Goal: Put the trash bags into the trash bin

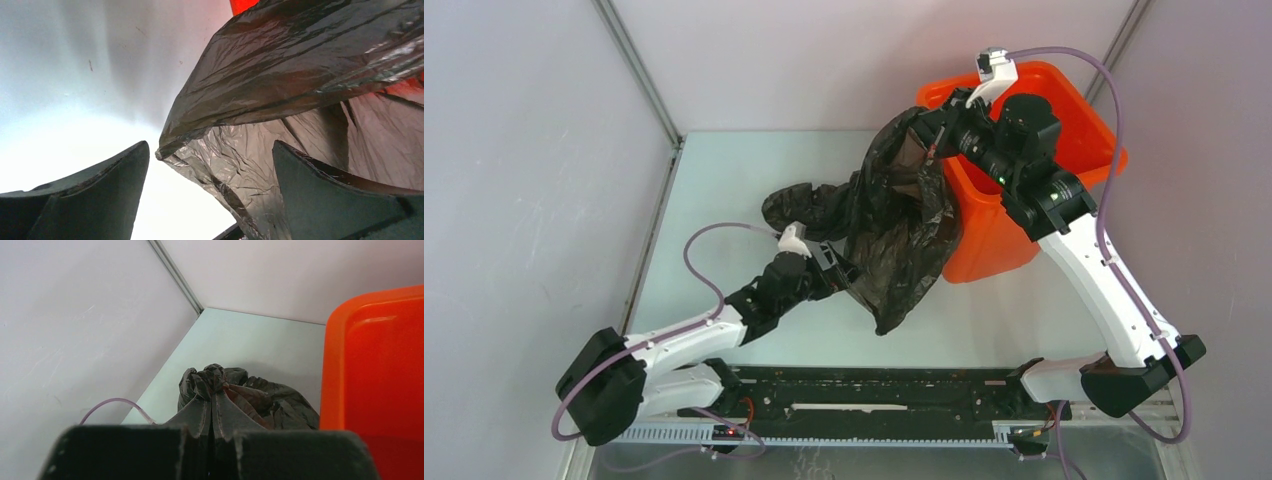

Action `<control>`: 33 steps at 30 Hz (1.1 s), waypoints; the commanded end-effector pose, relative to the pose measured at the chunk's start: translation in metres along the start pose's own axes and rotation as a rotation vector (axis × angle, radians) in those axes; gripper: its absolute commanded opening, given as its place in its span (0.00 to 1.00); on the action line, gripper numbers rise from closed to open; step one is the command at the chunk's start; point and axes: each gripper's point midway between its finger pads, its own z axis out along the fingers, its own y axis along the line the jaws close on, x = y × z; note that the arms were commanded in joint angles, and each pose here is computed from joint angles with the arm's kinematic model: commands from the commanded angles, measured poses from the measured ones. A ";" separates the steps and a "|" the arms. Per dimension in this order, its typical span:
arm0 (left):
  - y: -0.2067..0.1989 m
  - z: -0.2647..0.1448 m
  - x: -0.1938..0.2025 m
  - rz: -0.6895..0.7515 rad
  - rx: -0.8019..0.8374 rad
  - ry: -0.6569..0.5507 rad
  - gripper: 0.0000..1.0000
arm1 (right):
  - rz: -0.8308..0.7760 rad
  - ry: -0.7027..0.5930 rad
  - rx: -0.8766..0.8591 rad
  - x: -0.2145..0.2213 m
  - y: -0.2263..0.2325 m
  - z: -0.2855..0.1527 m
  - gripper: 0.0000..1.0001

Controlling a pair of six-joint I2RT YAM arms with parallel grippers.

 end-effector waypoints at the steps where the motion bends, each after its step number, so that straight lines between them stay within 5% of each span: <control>1: -0.006 -0.007 -0.028 0.012 0.057 -0.166 0.98 | 0.026 -0.093 -0.070 -0.035 0.022 -0.016 0.00; 7: -0.020 0.014 -0.018 -0.045 0.203 -0.173 0.98 | 0.047 -0.094 -0.075 -0.036 0.024 -0.017 0.00; 12: -0.027 0.039 -0.011 -0.111 0.262 -0.158 0.83 | 0.086 -0.083 -0.086 -0.035 0.027 -0.019 0.00; 15: -0.031 0.041 -0.017 -0.125 0.270 -0.186 0.64 | 0.095 -0.081 -0.087 -0.035 0.029 -0.023 0.00; 21: 0.003 0.028 -0.030 -0.151 0.083 -0.181 0.02 | 0.108 -0.024 -0.077 -0.005 0.023 -0.026 0.00; 25: 0.076 -0.013 -0.046 -0.166 -0.287 -0.115 0.00 | 0.101 0.156 -0.029 0.083 0.006 -0.016 0.00; 28: 0.099 -0.065 -0.094 -0.166 -0.466 -0.224 0.00 | 0.122 0.272 -0.005 0.140 0.005 -0.003 0.00; 33: 0.082 -0.111 -0.196 -0.361 -0.426 -0.498 0.00 | 0.190 0.288 -0.031 0.145 0.015 0.054 0.00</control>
